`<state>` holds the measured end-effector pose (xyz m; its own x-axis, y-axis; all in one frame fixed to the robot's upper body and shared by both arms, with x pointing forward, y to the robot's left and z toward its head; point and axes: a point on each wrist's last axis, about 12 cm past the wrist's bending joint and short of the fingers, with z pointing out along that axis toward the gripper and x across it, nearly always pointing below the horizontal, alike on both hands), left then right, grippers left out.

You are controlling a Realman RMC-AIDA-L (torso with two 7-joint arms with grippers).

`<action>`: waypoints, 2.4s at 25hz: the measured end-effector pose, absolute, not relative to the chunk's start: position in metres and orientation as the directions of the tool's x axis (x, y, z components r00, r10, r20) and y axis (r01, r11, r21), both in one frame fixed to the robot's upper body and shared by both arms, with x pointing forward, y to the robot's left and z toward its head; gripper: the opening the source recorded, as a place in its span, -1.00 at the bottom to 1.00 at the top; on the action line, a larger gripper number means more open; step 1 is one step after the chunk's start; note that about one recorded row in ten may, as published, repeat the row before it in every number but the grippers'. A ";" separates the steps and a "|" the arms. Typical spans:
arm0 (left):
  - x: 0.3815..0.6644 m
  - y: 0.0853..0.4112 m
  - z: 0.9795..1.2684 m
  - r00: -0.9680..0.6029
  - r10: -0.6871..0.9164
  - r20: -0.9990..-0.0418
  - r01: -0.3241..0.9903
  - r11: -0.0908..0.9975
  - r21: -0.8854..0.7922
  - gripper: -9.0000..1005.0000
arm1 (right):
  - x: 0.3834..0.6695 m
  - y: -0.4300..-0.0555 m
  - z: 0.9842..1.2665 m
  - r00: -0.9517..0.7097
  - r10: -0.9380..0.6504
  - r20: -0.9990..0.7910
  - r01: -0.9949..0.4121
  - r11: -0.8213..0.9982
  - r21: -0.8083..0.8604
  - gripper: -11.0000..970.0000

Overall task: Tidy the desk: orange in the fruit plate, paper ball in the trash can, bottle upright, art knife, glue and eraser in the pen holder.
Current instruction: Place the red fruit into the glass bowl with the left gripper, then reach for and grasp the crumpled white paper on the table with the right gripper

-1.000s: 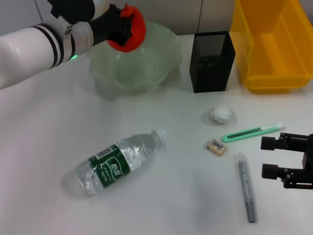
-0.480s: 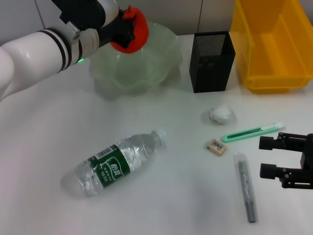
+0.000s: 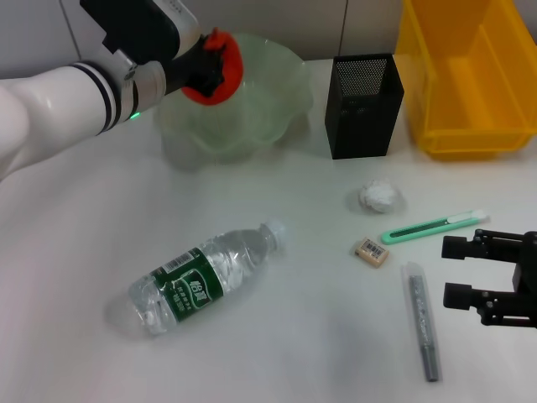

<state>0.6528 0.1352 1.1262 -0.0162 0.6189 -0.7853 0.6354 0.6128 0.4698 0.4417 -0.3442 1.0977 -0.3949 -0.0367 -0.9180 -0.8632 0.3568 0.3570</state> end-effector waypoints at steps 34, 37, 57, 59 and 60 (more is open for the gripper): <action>0.652 0.137 1.123 -0.028 0.618 -0.786 0.639 0.616 0.461 -0.18 | 0.443 -0.342 1.096 -0.397 -0.031 -0.917 -0.863 0.353 0.361 0.51; 0.650 0.136 1.124 -0.024 0.611 -0.791 0.645 0.614 0.455 -0.18 | 0.442 -0.342 1.096 -0.400 -0.030 -0.916 -0.862 0.354 0.364 0.51; 0.573 0.160 1.161 0.034 0.445 -0.895 0.806 0.517 0.288 -0.20 | 0.468 -0.361 1.154 -0.552 -0.089 -0.829 -0.741 0.509 0.439 0.51; 0.568 0.164 1.161 0.015 0.436 -0.900 0.818 0.512 0.262 -0.20 | 0.473 -0.360 1.158 -0.560 -0.099 -0.822 -0.731 0.527 0.435 0.51; 0.567 0.165 1.160 0.006 0.432 -0.902 0.821 0.512 0.251 -0.20 | 0.476 -0.359 1.160 -0.563 -0.108 -0.820 -0.726 0.538 0.428 0.51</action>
